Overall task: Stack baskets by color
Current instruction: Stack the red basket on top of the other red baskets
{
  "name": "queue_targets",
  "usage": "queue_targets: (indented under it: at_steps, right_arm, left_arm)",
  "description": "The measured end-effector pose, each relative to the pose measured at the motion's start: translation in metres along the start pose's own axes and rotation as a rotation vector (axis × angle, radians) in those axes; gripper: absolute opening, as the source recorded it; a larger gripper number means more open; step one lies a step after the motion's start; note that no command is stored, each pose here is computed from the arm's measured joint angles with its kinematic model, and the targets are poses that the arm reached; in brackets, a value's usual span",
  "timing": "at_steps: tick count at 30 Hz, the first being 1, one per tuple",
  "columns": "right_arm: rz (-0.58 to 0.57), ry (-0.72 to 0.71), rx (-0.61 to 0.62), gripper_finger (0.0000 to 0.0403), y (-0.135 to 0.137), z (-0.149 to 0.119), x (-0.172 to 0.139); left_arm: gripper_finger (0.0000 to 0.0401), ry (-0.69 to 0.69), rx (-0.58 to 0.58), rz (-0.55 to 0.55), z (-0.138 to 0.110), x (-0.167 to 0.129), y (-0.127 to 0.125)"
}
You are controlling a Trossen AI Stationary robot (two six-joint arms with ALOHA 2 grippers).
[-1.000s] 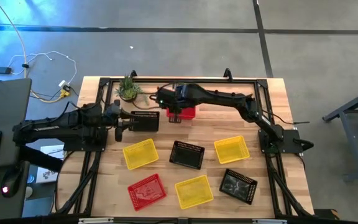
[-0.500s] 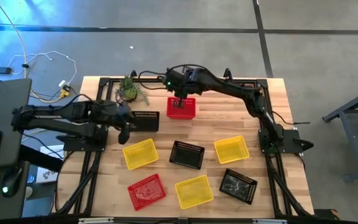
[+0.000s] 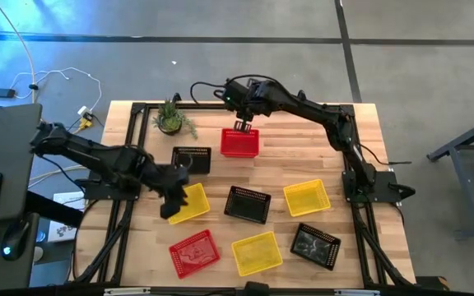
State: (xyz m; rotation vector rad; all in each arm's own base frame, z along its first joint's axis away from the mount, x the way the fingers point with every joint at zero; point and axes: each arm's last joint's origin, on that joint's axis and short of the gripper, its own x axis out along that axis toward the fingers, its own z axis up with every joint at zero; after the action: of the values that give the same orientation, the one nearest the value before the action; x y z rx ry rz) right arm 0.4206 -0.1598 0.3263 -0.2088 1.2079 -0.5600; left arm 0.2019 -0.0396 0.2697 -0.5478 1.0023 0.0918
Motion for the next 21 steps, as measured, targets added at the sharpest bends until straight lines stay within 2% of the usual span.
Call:
queue_targets:
  at_steps: [9, 21]
  right_arm:
    - [0.001, 0.023, 0.078, 0.0119, -0.004, -0.003, 0.002]
    - [0.008, 0.030, 0.166, 0.0119, -0.003, -0.004, 0.002]
  left_arm:
    - [0.0131, 0.146, -0.084, 0.023, -0.023, 0.029, -0.029]
    - [0.0131, 0.196, -0.095, 0.070, -0.054, 0.051, -0.058]
